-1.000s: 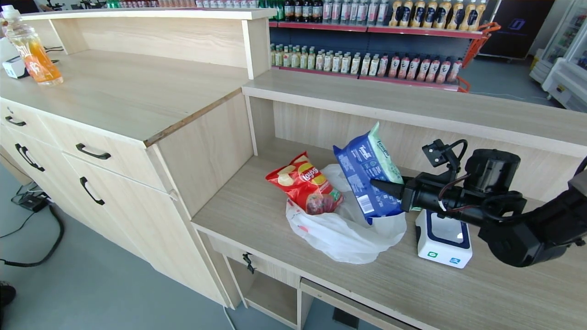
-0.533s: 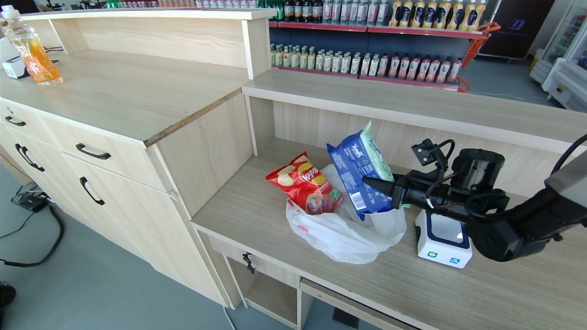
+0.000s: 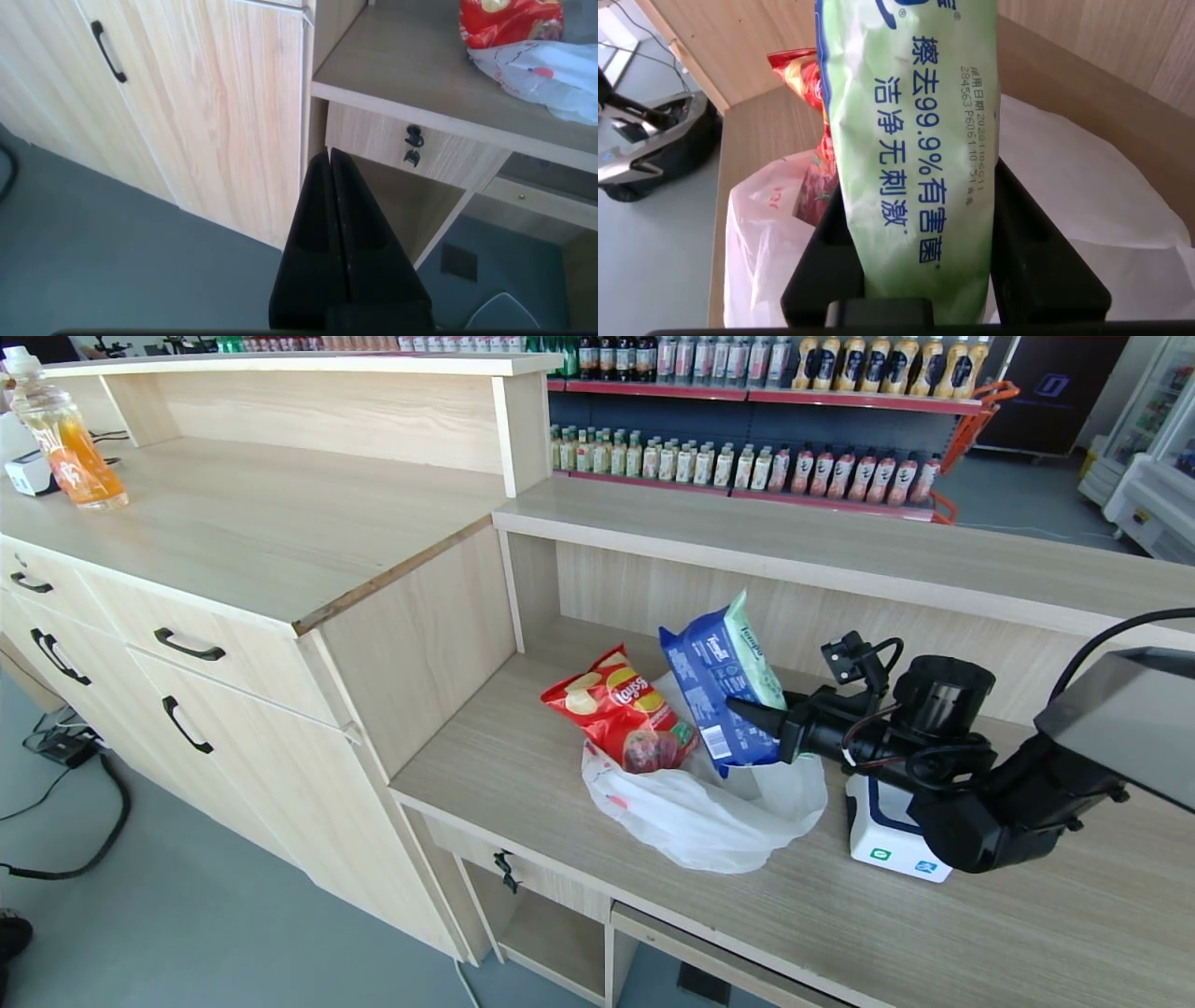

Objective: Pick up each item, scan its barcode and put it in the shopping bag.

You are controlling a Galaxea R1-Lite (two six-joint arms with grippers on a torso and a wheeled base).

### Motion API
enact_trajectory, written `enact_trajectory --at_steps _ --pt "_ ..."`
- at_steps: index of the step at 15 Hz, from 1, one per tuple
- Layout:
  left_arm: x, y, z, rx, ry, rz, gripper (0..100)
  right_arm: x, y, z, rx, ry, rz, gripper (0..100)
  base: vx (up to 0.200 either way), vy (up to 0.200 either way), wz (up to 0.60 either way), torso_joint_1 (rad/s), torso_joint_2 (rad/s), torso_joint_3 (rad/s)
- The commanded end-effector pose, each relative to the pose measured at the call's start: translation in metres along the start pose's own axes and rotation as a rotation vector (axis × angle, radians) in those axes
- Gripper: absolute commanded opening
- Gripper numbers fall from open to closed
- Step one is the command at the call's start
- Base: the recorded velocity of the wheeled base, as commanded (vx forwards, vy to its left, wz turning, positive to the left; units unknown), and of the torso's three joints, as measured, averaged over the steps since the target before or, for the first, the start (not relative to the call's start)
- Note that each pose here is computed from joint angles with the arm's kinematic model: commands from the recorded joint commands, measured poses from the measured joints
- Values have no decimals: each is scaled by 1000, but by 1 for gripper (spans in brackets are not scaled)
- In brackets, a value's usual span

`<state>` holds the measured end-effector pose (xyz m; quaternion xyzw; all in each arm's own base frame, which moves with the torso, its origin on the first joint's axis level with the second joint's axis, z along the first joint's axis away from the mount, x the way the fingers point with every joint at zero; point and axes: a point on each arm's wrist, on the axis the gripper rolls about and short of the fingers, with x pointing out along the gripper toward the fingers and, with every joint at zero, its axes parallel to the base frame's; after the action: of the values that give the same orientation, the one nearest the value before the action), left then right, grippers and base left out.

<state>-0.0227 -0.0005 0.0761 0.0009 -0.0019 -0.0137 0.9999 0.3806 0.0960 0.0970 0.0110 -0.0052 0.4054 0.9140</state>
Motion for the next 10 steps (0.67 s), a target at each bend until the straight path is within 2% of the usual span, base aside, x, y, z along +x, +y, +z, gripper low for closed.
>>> enact_trajectory --at_steps 1,8,10 --pt "0 0 0 0 1 0 0 4 -3 -5 2 1 1 0 0 0 0 0 0 0" --pt "0 0 0 0 1 1 0 12 -6 -10 -9 5 4 0 0 0 0 0 0 0" --pt "0 0 0 0 1 0 0 13 -5 -9 -78 0 11 0 0 0 0 0 0 0"
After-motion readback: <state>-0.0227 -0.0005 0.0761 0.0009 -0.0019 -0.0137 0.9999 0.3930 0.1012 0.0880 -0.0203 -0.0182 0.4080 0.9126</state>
